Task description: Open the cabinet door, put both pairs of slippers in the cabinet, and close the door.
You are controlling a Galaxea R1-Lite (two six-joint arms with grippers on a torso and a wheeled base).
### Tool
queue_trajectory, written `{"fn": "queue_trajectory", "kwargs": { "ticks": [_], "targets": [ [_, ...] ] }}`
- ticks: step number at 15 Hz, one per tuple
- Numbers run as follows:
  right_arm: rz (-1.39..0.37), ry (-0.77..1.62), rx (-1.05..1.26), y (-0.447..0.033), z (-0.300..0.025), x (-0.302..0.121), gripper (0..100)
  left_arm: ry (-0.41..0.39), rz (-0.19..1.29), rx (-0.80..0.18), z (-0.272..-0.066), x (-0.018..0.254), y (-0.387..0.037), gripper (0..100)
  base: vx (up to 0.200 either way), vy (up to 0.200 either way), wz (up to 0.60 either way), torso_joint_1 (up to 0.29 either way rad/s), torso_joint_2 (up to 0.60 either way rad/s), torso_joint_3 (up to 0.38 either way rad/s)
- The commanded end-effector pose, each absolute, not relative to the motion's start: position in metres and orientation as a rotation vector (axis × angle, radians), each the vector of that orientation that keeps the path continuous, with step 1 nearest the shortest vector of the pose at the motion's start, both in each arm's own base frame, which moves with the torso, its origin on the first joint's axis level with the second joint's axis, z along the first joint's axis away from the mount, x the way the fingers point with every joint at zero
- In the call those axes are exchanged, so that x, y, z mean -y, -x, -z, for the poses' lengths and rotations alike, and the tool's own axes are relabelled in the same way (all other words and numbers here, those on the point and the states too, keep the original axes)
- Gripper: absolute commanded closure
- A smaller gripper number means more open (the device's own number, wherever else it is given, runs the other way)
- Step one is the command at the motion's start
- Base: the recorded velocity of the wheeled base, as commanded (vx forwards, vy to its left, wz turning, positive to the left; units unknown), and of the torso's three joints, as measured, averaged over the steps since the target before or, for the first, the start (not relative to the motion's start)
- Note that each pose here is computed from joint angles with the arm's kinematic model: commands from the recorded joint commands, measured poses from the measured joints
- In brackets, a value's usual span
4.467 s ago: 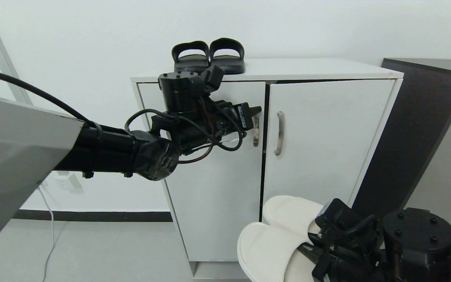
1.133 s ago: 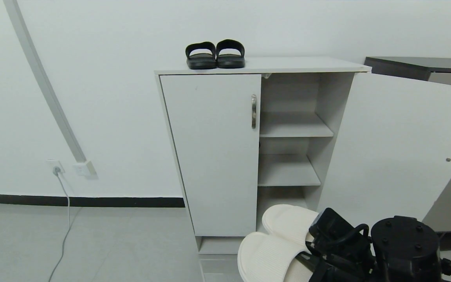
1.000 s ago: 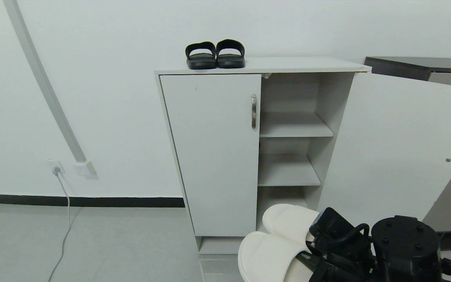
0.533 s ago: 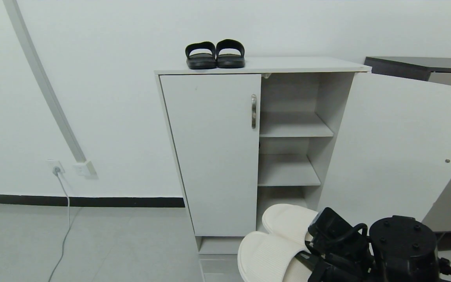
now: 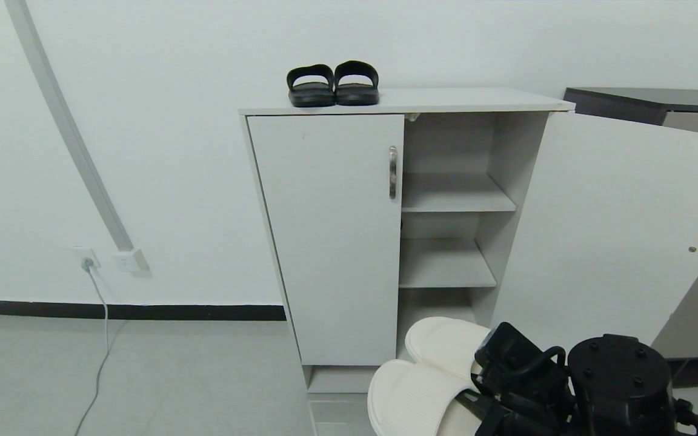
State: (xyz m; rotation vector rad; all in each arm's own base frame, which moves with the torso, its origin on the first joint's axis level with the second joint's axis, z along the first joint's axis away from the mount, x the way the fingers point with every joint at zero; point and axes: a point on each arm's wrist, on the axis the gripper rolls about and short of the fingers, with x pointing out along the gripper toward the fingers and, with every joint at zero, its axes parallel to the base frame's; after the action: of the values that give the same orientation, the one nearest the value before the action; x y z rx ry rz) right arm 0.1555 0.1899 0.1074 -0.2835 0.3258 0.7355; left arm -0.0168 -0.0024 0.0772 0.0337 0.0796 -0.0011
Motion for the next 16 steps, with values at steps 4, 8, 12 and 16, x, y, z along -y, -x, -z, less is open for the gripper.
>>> {"fn": "queue_trajectory", "kwargs": {
  "ticks": [4,8,12,16],
  "targets": [
    [-0.735,0.285,-0.330,-0.1559,-0.1063,-0.1900,100,-0.009,0.049,-0.090,-0.0771,-0.0032,0.0158,100,0.000,0.000,0.00,0.000,0.00,0.000],
    [-0.716,0.279,-0.317,-0.1579,-0.1092,-0.1918,100,-0.010,-0.008,-0.090,-0.0773,-0.0044,0.0159,100,0.000,0.000,0.00,0.000,0.00,0.000],
    [-0.716,0.276,-0.313,-0.1584,-0.1102,-0.1924,100,-0.001,-0.124,-0.023,-0.0761,-0.0020,0.0215,100,0.000,0.000,0.00,0.000,0.00,0.000],
    [-0.694,0.279,-0.320,-0.1622,-0.1070,-0.1965,100,-0.044,0.020,-0.003,-0.0752,0.0005,0.0228,100,0.000,0.000,0.00,0.000,0.00,0.000]
  ]
}}
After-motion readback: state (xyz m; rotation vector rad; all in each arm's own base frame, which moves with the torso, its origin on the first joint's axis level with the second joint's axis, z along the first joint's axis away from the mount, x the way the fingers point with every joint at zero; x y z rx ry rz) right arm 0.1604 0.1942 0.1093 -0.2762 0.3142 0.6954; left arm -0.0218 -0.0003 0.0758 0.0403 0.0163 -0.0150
